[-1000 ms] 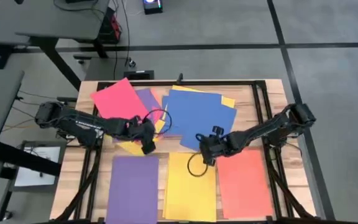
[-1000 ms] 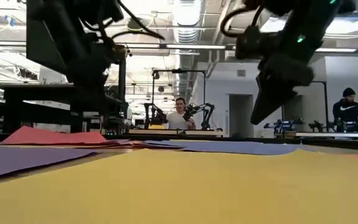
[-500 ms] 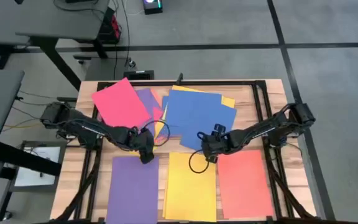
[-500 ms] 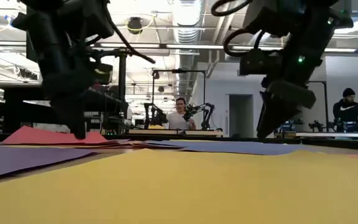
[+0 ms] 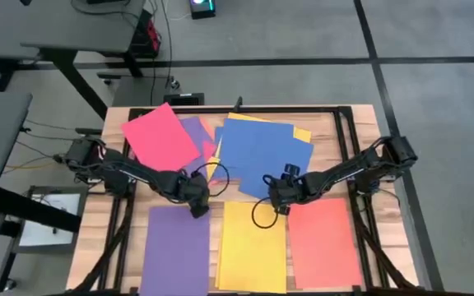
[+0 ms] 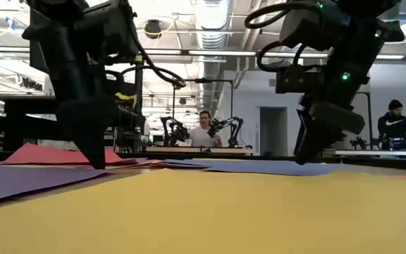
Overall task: Organize paper
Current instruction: Adjust the stacked yellow papers, then stack the yellow paper on top of the yellow paper
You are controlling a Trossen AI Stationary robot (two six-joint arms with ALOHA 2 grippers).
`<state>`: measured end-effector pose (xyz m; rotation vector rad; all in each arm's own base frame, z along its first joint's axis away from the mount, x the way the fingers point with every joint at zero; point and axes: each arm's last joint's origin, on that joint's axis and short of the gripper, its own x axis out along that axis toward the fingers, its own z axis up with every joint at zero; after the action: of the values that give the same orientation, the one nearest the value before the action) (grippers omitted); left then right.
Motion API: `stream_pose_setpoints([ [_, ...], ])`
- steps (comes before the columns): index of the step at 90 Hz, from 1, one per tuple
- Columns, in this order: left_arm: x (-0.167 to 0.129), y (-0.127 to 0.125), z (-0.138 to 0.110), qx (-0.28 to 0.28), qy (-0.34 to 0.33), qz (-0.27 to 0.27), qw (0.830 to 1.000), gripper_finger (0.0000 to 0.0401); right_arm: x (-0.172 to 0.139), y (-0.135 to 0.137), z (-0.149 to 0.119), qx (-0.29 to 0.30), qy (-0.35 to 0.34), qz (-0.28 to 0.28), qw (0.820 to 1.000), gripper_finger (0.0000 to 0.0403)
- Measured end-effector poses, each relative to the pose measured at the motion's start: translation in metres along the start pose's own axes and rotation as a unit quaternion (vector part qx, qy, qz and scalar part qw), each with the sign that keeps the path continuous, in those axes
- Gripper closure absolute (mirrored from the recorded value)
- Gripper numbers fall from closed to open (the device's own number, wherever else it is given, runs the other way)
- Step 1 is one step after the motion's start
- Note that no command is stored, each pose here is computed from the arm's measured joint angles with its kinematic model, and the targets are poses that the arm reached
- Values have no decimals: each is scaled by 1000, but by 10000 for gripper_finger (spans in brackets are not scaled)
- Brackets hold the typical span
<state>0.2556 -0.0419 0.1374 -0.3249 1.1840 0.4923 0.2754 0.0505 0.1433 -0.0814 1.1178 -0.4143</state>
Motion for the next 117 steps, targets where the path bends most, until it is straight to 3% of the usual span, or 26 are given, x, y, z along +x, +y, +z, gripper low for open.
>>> stream_pose_setpoints([
  [49, -10, -4, 7, -37, -39, -44, 998, 252, 0, 1, 2, 6, -10, 6, 1000, 223],
  [101, 5, 9, -14, -67, -13, -22, 997, 252, 0, 2, 2, 6, -10, 7, 1000, 223],
  [117, 6, 12, -16, -61, -1, -11, 998, 300, 0, 2, 2, 6, -10, 7, 1000, 223],
])
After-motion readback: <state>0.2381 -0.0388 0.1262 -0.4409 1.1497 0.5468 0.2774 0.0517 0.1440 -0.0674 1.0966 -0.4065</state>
